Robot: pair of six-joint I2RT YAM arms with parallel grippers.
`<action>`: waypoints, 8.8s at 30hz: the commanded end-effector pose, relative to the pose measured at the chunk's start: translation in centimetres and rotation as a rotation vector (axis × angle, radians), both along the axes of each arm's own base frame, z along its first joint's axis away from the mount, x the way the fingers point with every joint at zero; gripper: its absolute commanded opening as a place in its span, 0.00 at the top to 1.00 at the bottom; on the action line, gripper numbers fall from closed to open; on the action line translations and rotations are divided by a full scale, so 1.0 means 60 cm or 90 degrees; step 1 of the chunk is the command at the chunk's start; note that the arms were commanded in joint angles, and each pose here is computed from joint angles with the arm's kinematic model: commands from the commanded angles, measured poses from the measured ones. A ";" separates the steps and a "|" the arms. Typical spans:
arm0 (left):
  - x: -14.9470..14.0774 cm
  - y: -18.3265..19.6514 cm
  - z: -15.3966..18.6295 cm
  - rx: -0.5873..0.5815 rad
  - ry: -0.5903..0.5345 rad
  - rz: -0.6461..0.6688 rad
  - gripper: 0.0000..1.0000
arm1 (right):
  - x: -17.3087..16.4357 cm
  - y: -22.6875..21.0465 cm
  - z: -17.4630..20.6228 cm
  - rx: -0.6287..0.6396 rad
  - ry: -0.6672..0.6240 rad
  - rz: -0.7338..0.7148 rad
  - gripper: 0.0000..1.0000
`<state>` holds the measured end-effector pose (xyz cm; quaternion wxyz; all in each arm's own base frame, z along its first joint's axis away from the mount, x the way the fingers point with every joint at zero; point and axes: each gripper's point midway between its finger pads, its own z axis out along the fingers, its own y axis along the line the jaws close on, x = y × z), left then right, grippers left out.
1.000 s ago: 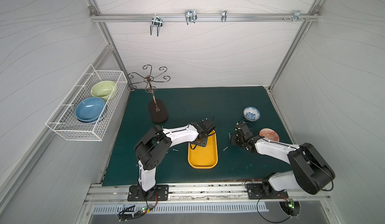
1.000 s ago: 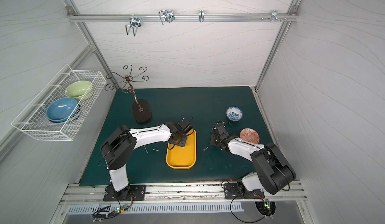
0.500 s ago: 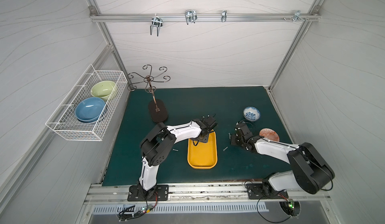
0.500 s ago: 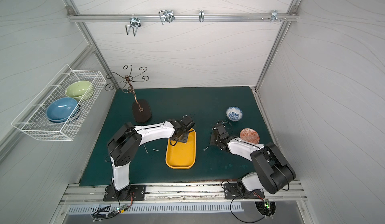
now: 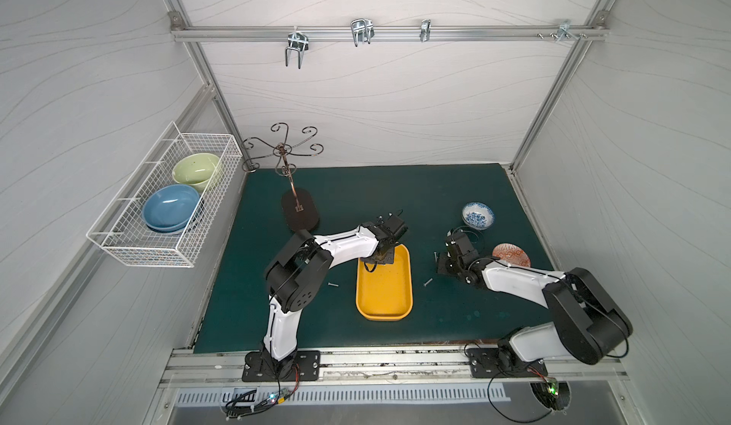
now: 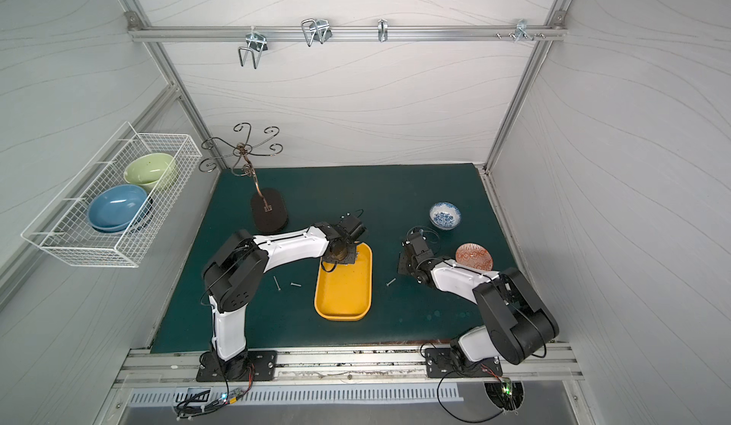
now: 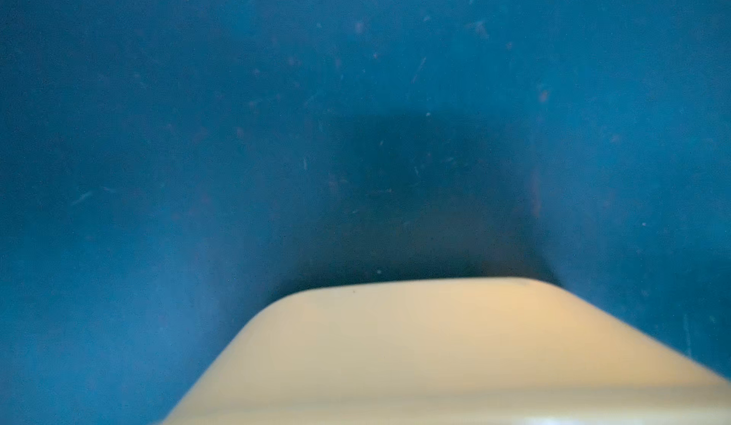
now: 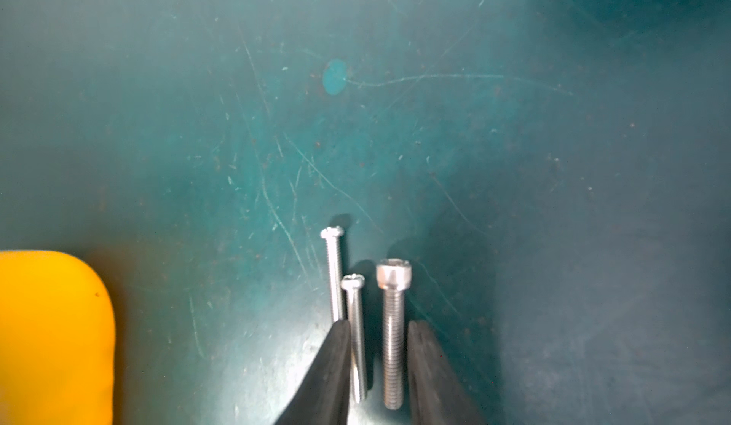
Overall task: Take out the screws from the storage box
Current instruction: Pick up the screw from the storage box, then place the screw at the center of the board, then pick up the screw from the storage box, then place the screw at the center of the board.
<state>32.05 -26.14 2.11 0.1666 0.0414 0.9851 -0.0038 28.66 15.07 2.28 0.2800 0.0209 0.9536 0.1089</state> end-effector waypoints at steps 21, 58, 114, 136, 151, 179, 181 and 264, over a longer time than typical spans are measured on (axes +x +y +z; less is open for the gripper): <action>-0.032 0.020 -0.015 0.011 0.036 -0.024 0.73 | -0.004 0.003 -0.012 -0.003 0.024 0.009 0.71; -0.086 0.105 0.162 -0.150 -0.182 0.022 1.00 | -0.049 0.138 0.192 -0.019 -0.209 0.184 0.52; -0.090 0.340 -0.006 -0.104 -0.084 0.365 1.00 | -0.063 0.383 0.010 -0.115 -0.024 0.351 0.63; -0.133 0.375 0.113 -0.217 -0.299 0.378 0.36 | -0.049 0.386 -0.028 -0.169 -0.002 0.342 0.87; -0.137 0.360 0.134 -0.263 -0.290 0.378 0.21 | -0.042 0.386 0.006 -0.148 -0.021 0.342 1.00; -0.191 0.287 0.152 -0.449 0.088 0.404 0.04 | -0.061 0.349 0.118 -0.068 -0.093 0.331 1.00; -0.189 0.283 0.152 -0.458 0.094 0.400 0.04 | -0.064 0.345 0.126 -0.061 -0.097 0.331 1.00; -0.033 0.000 0.118 -0.030 -0.052 -0.078 0.43 | -0.068 0.012 -0.005 -0.041 0.013 0.043 1.00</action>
